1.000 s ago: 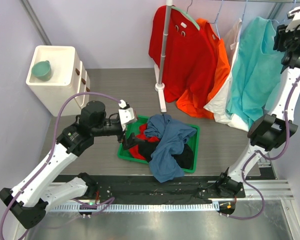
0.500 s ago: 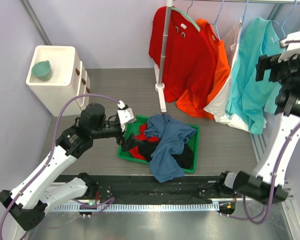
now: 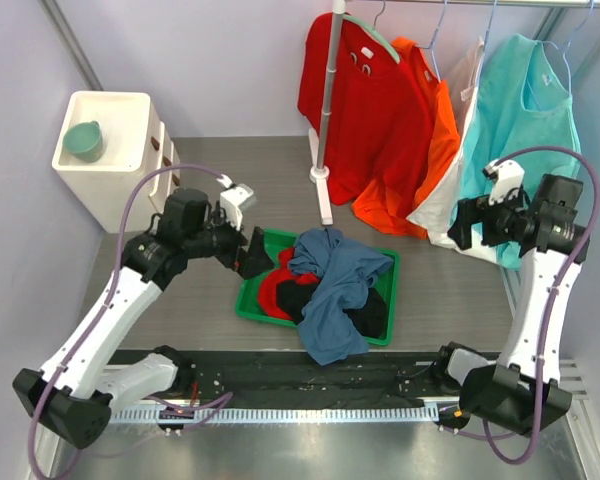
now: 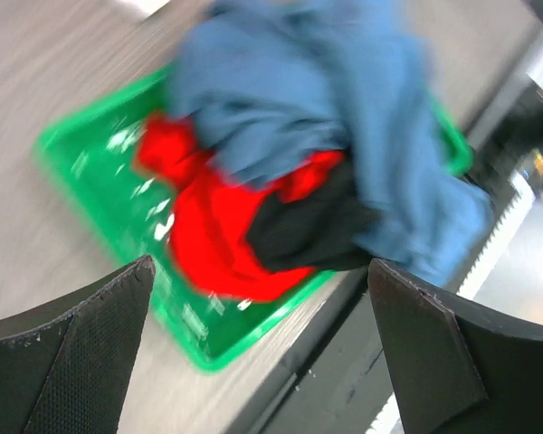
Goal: Place the t-shirt on the hanger
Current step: Reset both arms
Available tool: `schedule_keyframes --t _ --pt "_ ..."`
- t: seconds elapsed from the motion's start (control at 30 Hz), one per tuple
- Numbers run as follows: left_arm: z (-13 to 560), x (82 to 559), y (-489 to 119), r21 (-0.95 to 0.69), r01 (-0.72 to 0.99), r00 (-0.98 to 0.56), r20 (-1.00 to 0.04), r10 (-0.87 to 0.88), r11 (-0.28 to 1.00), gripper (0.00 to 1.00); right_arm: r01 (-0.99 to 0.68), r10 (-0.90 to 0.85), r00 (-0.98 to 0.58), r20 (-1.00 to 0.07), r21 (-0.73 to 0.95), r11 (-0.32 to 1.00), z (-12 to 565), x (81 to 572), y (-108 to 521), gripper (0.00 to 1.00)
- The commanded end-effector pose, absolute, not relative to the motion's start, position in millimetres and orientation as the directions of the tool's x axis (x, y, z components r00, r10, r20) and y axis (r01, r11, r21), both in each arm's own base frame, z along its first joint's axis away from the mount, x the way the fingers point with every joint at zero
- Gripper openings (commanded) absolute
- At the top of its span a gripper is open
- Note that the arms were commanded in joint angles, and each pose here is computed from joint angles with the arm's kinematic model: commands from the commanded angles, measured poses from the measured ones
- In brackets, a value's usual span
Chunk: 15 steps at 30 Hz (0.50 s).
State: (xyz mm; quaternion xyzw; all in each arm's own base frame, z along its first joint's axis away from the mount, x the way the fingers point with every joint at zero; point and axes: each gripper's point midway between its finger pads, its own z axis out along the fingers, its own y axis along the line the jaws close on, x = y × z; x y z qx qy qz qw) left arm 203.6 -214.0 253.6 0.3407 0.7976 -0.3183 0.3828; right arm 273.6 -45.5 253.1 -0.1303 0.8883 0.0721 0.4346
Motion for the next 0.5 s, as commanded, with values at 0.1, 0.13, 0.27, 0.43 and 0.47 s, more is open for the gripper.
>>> schedule_keyframes --t 0.1,0.13,0.27,0.43,0.47 --pt "244 238 -140 -0.383 0.415 -0.718 -0.695 0.039 0.825 1.00 -0.496 -0.309 -0.544 -0.780 0.001 0.869 245 234 27 1.00" --pt "246 240 -128 -0.348 0.390 -0.706 -0.708 0.034 0.853 1.00 -0.517 -0.326 -0.540 -0.776 0.000 0.856 243 233 34 1.00" --pt "234 237 -89 -0.195 0.290 -0.711 -0.699 0.074 0.937 1.00 -0.589 -0.400 -0.525 -0.751 -0.019 0.808 232 222 52 1.00" --pt "230 224 -66 -0.097 0.258 -0.702 -0.703 0.117 0.961 1.00 -0.594 -0.430 -0.463 -0.775 -0.088 0.800 243 210 51 1.00" --pt "234 225 -63 -0.087 0.249 -0.689 -0.716 0.114 0.965 1.00 -0.584 -0.429 -0.450 -0.784 -0.105 0.805 248 210 50 1.00"
